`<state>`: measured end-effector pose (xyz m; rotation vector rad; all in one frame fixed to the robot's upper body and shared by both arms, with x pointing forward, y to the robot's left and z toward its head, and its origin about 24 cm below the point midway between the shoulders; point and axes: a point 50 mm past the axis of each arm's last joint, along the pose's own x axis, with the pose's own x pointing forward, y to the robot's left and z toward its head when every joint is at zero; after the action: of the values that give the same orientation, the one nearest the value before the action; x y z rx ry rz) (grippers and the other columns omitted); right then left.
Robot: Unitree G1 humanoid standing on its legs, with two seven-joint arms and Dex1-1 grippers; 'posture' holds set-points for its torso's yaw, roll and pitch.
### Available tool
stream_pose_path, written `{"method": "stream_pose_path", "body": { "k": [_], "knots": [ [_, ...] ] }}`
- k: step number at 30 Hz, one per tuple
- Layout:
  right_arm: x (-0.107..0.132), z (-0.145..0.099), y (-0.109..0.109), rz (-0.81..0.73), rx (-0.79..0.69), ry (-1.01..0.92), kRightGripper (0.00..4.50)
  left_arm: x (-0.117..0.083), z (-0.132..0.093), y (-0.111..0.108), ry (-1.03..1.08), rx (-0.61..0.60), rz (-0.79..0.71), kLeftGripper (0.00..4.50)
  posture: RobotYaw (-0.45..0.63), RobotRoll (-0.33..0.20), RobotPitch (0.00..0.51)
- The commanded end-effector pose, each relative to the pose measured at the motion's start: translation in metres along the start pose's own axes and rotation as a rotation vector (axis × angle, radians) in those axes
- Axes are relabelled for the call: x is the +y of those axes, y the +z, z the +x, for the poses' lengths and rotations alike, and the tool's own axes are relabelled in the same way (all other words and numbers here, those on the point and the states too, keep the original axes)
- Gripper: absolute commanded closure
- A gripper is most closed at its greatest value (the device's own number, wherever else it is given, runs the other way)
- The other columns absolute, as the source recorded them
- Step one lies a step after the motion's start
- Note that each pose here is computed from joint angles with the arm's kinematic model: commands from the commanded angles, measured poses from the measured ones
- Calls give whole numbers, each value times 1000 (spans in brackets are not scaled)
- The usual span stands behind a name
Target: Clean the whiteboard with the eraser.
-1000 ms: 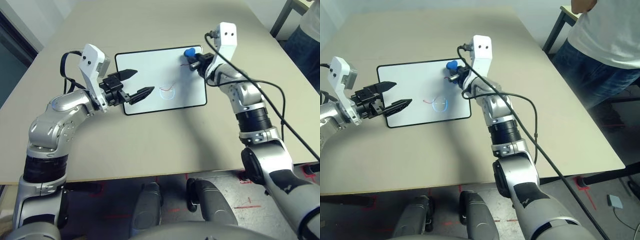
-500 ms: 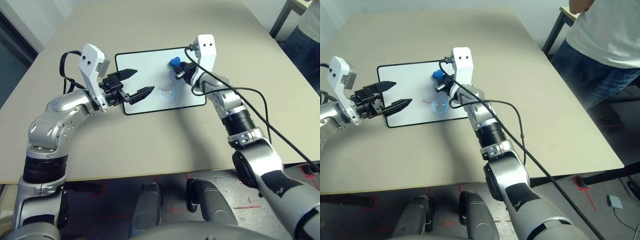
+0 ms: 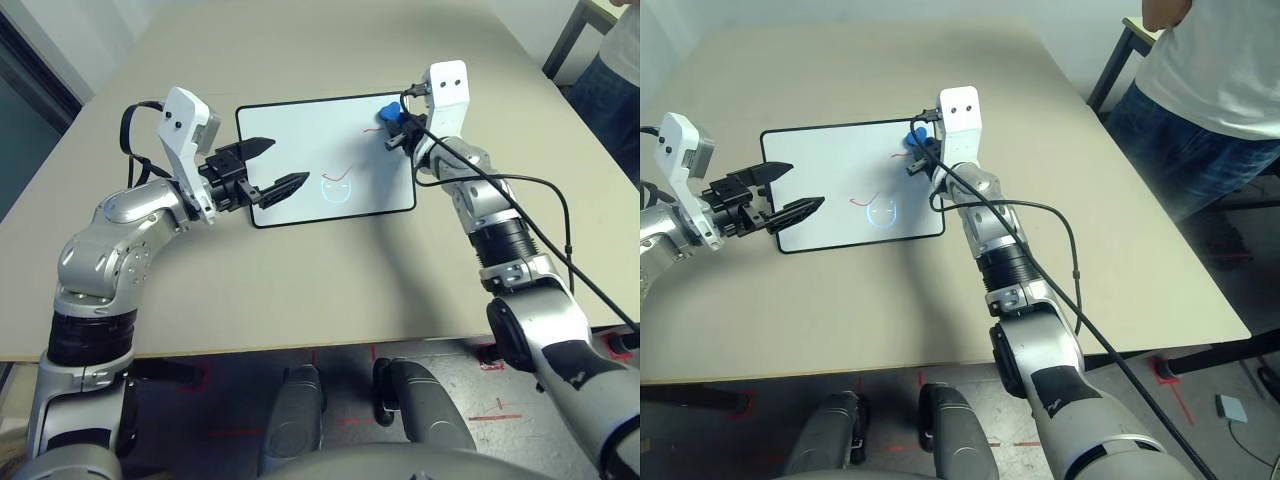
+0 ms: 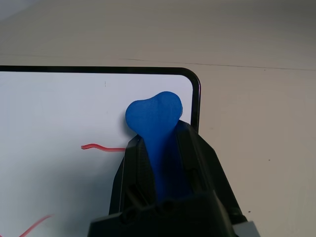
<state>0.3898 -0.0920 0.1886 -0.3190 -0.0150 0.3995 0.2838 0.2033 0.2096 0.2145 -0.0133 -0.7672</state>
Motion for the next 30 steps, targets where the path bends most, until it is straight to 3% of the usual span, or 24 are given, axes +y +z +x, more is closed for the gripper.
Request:
{"method": "stream_pose_path", "body": {
  "k": [1,9,12,23,30],
  "knots": [
    [21,1,-14,16,51,67,3646,0,1,-1,-4,9,2,0,120,0,125],
    [58,3,-14,34,54,208,3646,-1,0,1,-4,10,5,0,133,0,130],
    [62,3,-16,23,67,223,3647,0,-1,2,-2,11,6,0,135,0,131],
    [7,1,-23,-41,161,-31,3647,0,0,1,-6,12,6,0,121,0,128],
    [8,-2,-32,-43,214,-24,3650,1,1,2,-11,8,6,0,115,0,126]
  ]
}}
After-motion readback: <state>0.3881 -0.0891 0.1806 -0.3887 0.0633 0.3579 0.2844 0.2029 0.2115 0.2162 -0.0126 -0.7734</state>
